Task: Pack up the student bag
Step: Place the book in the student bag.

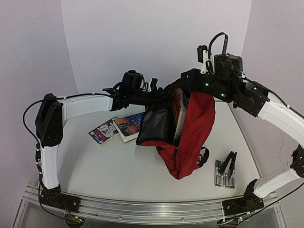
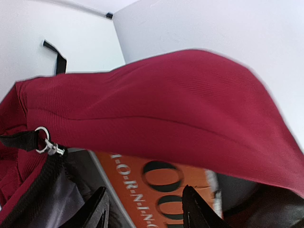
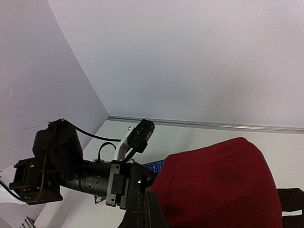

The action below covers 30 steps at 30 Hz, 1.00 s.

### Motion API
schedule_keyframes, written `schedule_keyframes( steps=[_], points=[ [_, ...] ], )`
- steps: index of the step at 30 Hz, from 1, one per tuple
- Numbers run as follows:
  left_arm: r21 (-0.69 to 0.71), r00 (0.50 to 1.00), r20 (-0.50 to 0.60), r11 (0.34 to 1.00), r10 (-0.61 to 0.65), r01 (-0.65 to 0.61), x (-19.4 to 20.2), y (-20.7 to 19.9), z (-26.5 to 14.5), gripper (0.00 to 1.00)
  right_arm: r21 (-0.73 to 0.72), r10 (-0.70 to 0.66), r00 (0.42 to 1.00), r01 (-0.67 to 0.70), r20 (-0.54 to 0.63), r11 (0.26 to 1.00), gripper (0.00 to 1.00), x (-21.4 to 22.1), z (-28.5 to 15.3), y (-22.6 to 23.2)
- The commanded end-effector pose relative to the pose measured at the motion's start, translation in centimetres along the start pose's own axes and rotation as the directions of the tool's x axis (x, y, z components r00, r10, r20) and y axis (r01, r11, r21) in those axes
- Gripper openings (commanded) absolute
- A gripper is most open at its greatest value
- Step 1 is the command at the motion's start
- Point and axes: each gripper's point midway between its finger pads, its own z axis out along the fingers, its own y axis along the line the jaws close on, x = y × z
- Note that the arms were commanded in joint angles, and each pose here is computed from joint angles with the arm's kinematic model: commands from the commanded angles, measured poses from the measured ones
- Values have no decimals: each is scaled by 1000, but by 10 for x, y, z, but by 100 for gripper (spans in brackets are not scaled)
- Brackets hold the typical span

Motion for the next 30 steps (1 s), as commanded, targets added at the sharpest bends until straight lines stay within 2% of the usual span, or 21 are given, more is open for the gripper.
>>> schedule_keyframes(
  steps=[1,10,14,18,23,26,30],
  points=[
    [111,999,-30,993,43,-40,14,-34,16,53,-11,28,997,-27,77,1000,0,-23,-14,3],
    [153,991,-109,987,73,-56,56,-39,29,59,22,33,997,-34,66,999,0,-16,-6,-2],
    [109,990,-82,989,112,-103,52,-38,17,60,17,34,997,-35,73,999,0,-19,-8,-2],
    [30,982,-25,982,188,-187,40,-48,-21,65,28,33,995,-36,91,999,0,-25,-16,-5],
    [-70,976,65,977,206,-201,24,-45,-89,75,38,34,994,-38,105,999,0,-28,-22,-9],
    [-162,970,152,973,192,-168,16,-28,-135,81,43,32,994,-37,105,998,0,-28,-22,-10],
    [-277,957,270,961,105,-27,10,37,-182,88,50,30,995,-35,98,998,0,-24,-19,-11]
  ],
)
